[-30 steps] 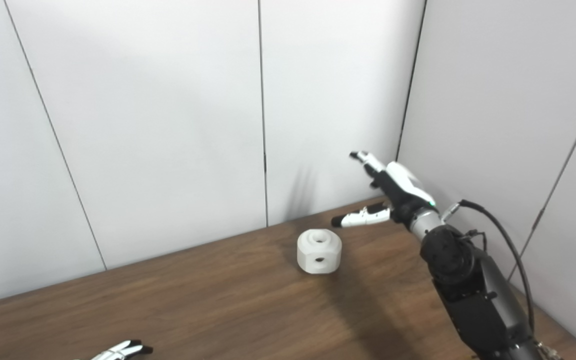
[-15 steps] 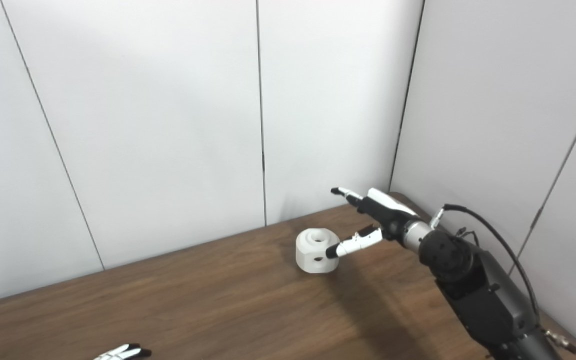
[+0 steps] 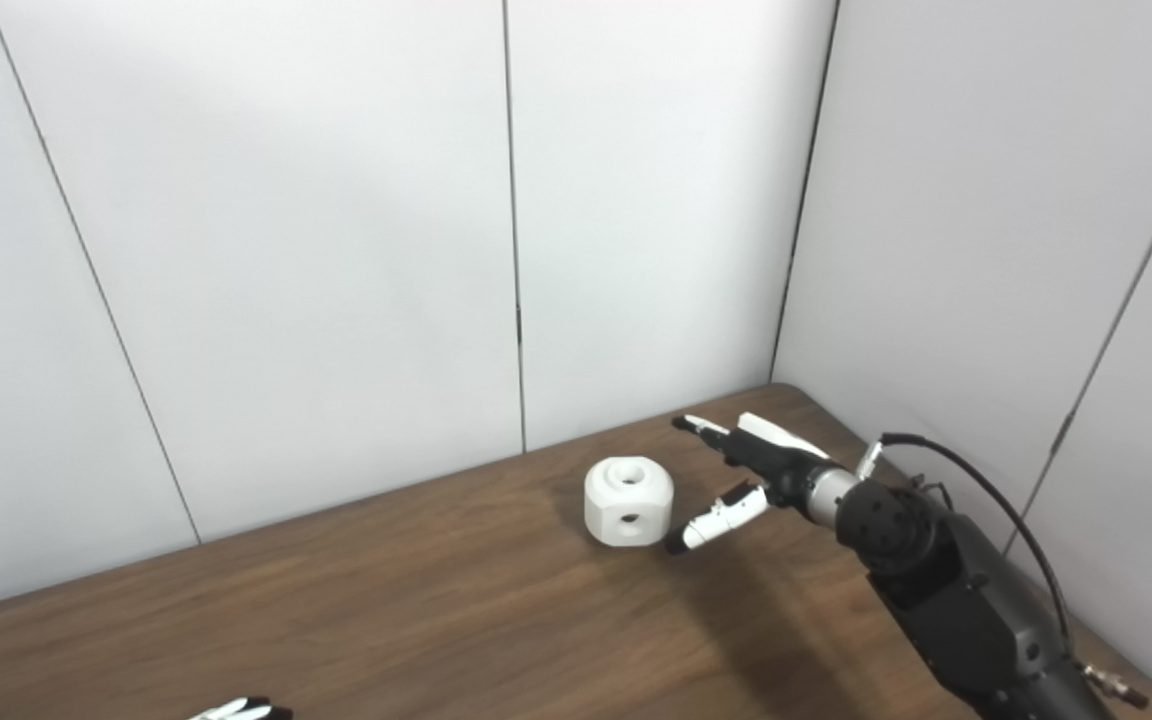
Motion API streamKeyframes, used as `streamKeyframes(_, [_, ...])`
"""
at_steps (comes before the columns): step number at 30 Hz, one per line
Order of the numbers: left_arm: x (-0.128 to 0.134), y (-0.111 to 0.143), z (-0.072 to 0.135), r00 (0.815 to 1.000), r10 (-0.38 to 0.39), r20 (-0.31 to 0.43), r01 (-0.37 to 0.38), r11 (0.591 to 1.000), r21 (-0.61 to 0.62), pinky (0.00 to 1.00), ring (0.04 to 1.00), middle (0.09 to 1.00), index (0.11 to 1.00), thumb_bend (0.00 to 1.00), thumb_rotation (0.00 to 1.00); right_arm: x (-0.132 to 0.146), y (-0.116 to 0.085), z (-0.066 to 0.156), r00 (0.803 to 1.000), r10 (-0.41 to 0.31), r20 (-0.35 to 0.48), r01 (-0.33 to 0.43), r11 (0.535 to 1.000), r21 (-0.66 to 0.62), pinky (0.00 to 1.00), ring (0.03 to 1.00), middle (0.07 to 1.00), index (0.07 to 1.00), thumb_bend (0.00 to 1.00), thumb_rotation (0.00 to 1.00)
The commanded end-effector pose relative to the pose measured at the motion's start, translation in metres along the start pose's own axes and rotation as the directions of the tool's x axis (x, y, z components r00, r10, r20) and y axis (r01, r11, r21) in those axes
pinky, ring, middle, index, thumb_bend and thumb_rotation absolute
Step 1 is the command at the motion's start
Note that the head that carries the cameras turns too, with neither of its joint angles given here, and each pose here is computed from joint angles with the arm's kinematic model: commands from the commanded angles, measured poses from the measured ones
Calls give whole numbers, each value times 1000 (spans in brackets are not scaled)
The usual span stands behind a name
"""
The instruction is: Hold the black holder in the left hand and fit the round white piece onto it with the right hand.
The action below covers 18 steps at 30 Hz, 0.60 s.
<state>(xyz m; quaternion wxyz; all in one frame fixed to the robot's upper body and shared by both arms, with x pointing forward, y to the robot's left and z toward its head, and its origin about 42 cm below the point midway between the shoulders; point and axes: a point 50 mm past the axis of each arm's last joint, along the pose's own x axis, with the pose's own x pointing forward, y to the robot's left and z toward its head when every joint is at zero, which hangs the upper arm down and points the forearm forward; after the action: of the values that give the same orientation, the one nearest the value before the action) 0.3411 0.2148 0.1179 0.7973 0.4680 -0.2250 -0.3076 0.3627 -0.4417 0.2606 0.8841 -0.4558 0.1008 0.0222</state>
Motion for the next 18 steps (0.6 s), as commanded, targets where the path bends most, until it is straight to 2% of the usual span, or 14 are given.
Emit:
streamKeyframes(1, [-25,-19,-12,988,-134,-78,135,991,5,862,899,850,483,522,51,0,-20,7,997,-72,40,73,997,-21,951,1000,1000,998,970,332])
streamKeyframes(10, [-27,-21,-13,986,-142,-83,143,990,1,886,906,853,483,522,51,1,-11,-7,995,-93,27,92,995,34,943,1000,1000,999,980,329])
streamKeyframes(14, [-28,-22,-14,987,-137,-78,138,990,-3,883,909,854,483,522,51,9,-1,-9,995,-95,17,94,995,22,882,1000,1000,992,965,329])
streamKeyframes(18, [-27,-22,-14,988,-135,-70,135,991,0,885,904,850,483,522,51,18,11,-7,996,-88,0,88,996,-2,890,1000,1000,981,956,354])
